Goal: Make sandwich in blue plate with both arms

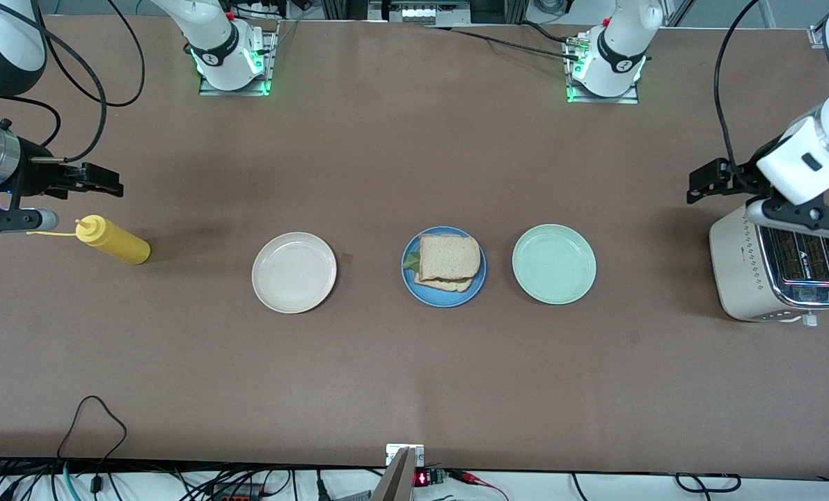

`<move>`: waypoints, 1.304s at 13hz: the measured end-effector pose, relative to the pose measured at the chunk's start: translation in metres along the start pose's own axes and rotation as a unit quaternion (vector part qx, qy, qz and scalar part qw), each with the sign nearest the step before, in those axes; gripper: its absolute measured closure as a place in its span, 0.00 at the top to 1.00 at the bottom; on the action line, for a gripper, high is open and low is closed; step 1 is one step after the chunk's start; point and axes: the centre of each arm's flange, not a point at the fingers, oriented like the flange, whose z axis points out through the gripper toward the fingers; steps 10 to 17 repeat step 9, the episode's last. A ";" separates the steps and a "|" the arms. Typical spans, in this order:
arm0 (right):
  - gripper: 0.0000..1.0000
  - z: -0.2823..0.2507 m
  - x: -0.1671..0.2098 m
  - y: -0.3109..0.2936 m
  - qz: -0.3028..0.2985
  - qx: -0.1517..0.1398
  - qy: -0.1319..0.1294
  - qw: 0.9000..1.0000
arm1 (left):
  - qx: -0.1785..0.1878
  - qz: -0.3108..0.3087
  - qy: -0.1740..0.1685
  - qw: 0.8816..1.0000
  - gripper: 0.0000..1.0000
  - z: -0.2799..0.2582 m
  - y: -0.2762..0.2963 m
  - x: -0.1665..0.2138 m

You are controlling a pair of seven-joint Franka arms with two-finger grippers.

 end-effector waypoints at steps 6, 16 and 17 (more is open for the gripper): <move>1.00 0.000 0.000 0.000 -0.001 0.000 0.000 1.000 | 0.005 0.006 0.000 1.000 1.00 0.003 0.011 -0.035; 1.00 0.001 0.001 0.000 -0.001 0.000 0.000 1.000 | 0.005 0.006 0.000 1.000 1.00 0.004 0.011 -0.034; 1.00 0.001 0.001 0.000 -0.001 0.000 0.000 1.000 | 0.005 0.006 0.000 1.000 1.00 0.004 0.011 -0.034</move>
